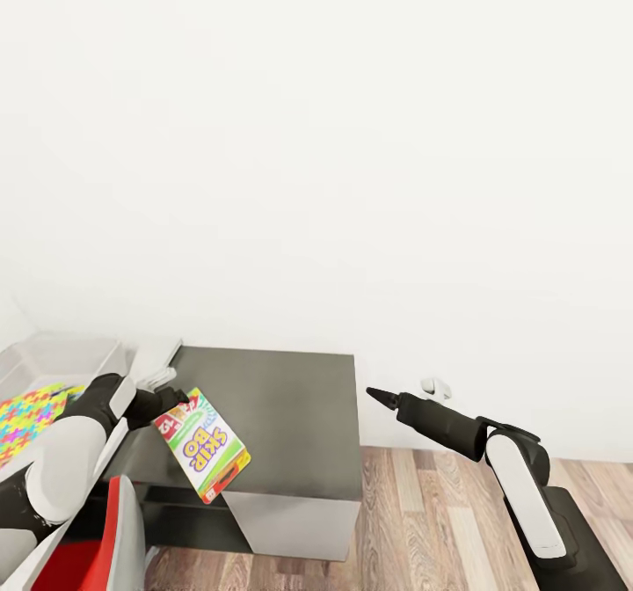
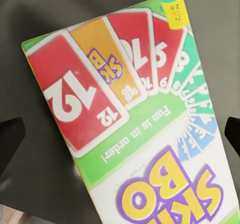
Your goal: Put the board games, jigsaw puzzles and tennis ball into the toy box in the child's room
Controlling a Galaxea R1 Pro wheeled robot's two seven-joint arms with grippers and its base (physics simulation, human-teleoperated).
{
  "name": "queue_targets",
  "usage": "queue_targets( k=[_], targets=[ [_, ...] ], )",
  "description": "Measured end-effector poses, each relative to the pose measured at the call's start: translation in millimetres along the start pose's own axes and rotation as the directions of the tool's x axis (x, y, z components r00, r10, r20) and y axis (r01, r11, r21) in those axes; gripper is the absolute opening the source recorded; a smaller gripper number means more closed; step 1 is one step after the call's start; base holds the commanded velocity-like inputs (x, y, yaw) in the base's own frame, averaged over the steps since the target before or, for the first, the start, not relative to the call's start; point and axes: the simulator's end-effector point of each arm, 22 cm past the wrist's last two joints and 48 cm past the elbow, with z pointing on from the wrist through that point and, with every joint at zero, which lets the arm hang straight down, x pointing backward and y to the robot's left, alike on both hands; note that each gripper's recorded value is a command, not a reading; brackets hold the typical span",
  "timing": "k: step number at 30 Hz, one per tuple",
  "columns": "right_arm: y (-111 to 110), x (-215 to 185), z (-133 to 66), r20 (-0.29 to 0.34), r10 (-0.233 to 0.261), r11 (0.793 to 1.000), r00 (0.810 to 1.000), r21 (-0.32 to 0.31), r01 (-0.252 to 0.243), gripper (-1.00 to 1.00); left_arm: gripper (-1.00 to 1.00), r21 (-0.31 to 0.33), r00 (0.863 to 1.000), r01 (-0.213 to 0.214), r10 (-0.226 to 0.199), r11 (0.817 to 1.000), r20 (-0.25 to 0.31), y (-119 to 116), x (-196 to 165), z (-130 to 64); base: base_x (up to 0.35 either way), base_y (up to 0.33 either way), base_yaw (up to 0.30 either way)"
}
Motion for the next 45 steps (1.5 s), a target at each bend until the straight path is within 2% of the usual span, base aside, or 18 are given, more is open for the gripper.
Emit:
queue_targets(
  k=[12,14,18,22,45],
  targets=[
    [-7.4,5.5,4.2,-0.013,0.012,1.0,1.0,0.007,-0.012,1.0,1.0,0.008,1.0,0.005,-0.005,1.0,-0.016,1.9,5.3,9.0,0.0,0.0,0.0],
    [-8.6,6.4,5.0,-0.015,0.014,1.0,1.0,0.008,-0.014,1.0,1.0,0.031,1.0,0.01,-0.009,0.999,-0.015,2.3,3.0,8.5,0.0,0.0,0.0],
    [-11.0,8.3,6.4,-0.019,0.018,1.0,1.0,0.011,-0.018,1.0,1.0,0.135,1.0,0.019,-0.018,0.991,-0.008,-3.1,-5.3,3.4,0.0,0.0,0.0],
    [-13.6,10.2,7.8,-0.023,0.023,1.0,0.999,0.013,-0.022,1.0,1.0,0.17,1.0,0.017,-0.015,0.985,-0.009,-6.2,-6.2,3.6,0.0,0.0,0.0],
    [-28.0,21.4,15.5,-0.047,0.047,0.999,0.998,0.029,-0.046,1.0,1.0,0.157,0.999,0.015,-0.009,0.987,-0.041,0.9,6.1,21.7,0.0,0.0,0.0]
  ],
)
